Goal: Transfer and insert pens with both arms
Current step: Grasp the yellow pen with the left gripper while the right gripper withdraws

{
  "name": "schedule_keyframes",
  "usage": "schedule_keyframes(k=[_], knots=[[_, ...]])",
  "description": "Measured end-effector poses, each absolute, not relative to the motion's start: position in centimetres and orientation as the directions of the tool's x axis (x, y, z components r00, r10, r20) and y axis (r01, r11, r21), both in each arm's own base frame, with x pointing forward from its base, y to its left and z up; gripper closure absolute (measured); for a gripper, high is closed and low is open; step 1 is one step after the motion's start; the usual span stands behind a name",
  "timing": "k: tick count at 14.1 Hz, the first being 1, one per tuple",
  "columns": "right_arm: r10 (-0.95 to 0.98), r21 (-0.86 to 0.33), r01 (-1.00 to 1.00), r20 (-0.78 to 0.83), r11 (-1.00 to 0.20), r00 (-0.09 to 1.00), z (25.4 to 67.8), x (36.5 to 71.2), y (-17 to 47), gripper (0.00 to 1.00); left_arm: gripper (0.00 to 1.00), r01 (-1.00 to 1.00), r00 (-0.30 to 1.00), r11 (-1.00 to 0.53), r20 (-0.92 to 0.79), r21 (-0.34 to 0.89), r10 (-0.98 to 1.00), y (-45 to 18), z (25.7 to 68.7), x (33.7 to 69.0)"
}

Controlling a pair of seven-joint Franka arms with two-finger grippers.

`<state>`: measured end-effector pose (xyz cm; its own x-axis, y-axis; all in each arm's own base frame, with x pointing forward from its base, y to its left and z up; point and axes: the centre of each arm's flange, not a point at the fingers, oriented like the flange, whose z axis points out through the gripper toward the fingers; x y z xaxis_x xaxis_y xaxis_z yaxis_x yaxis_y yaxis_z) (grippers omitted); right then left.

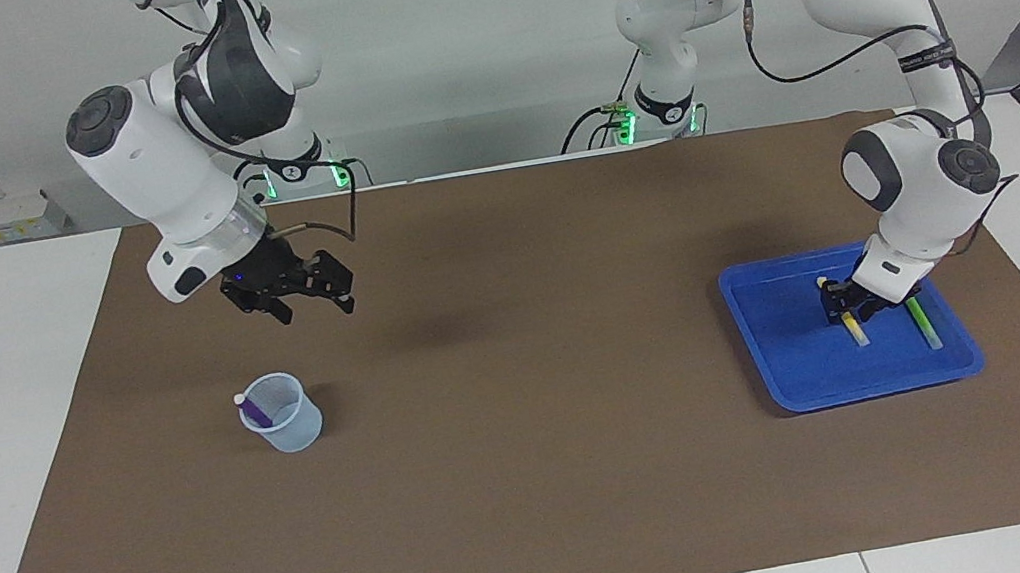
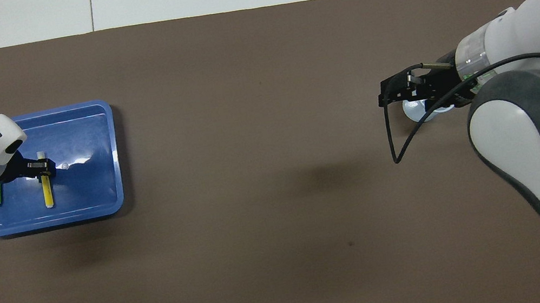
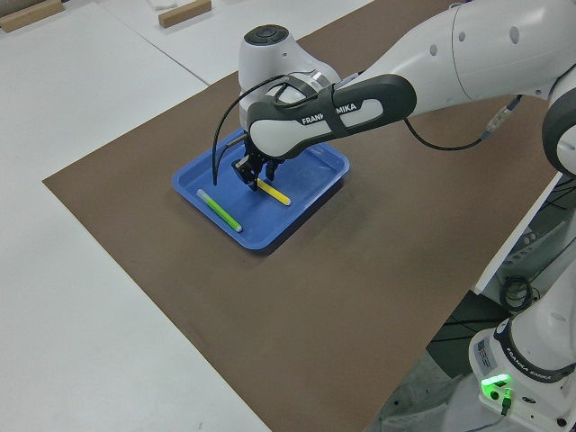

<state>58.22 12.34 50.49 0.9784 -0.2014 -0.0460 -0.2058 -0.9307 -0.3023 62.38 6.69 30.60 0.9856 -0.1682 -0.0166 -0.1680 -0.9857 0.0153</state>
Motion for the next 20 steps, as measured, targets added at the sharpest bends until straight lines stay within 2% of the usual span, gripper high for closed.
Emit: schedule_keyframes(k=[3,4,6,11,14,17,20], knots=[[-0.262,-0.338,-0.264,-0.052,-0.904,0.964,51.0,57.7,16.7,0.00,0.60,-0.168,0.986,-0.986,-0.019,0.016,-0.168,7.3,30.5,62.2],[-0.273,-0.349,-0.272,-0.046,-0.897,0.961,51.2,57.5,18.0,0.00,0.60,-0.168,0.986,-0.986,-0.019,0.016,-0.168,7.3,30.5,62.2],[-0.287,-0.358,-0.284,-0.045,-0.889,0.957,51.4,57.2,19.5,0.00,0.82,-0.169,0.985,-0.985,-0.019,0.017,-0.169,7.2,30.5,62.2],[-0.292,-0.359,-0.290,-0.048,-0.887,0.955,51.4,57.2,19.5,0.00,0.82,-0.167,0.986,-0.986,-0.017,0.016,-0.168,7.3,30.8,62.2],[-0.299,-0.359,-0.295,-0.047,-0.886,0.953,51.4,57.3,19.1,0.00,0.82,-0.145,0.989,-0.989,-0.015,0.019,-0.145,7.1,33.0,63.2],[-0.317,-0.361,-0.310,-0.041,-0.879,0.947,51.7,57.8,18.0,0.00,0.82,-0.054,0.999,-0.995,-0.004,0.085,-0.054,6.2,33.9,63.6],[-0.323,-0.362,-0.315,-0.040,-0.877,0.946,51.8,57.9,17.7,0.00,0.82,0.123,0.992,-0.981,-0.051,0.153,0.117,4.0,35.1,64.0]])
